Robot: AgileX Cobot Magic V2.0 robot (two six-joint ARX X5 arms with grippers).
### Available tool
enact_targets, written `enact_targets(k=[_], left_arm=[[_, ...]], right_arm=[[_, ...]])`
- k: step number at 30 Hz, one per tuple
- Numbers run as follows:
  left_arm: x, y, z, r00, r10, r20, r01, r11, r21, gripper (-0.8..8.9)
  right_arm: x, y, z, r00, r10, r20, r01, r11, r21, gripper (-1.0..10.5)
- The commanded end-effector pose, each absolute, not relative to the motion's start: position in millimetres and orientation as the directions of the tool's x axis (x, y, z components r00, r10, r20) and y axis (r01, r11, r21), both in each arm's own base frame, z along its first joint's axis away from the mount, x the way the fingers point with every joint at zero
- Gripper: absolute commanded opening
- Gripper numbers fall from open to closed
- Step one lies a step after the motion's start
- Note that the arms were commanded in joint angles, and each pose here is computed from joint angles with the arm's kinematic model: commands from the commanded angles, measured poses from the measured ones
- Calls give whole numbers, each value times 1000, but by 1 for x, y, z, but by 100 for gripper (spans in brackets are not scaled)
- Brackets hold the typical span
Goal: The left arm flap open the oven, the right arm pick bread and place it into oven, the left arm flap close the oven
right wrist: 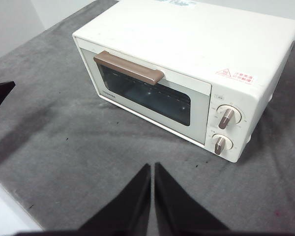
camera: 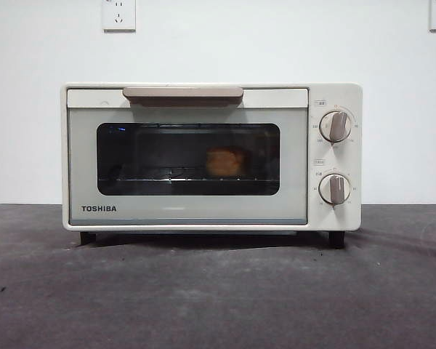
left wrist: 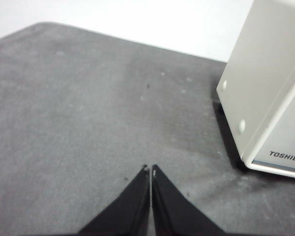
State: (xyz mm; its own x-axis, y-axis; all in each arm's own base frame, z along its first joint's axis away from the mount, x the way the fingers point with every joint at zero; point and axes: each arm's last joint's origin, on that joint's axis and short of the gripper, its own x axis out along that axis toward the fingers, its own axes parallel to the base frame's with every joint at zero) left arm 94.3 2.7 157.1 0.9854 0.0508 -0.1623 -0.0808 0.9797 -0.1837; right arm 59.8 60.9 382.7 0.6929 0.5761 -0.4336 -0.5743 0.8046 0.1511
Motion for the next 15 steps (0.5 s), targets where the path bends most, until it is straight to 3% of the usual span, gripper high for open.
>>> enact_targets(k=[1,15], left_arm=[[96,3,149,982,59,-178,-83,988,-131,16],[96,3,149,982,59,-178,-78,991,-104,16]], right_arm=[[58,60,389,696,590,-409,-587,796,149,6],[58,60,389,696,590,-409,-587,796,149,7]])
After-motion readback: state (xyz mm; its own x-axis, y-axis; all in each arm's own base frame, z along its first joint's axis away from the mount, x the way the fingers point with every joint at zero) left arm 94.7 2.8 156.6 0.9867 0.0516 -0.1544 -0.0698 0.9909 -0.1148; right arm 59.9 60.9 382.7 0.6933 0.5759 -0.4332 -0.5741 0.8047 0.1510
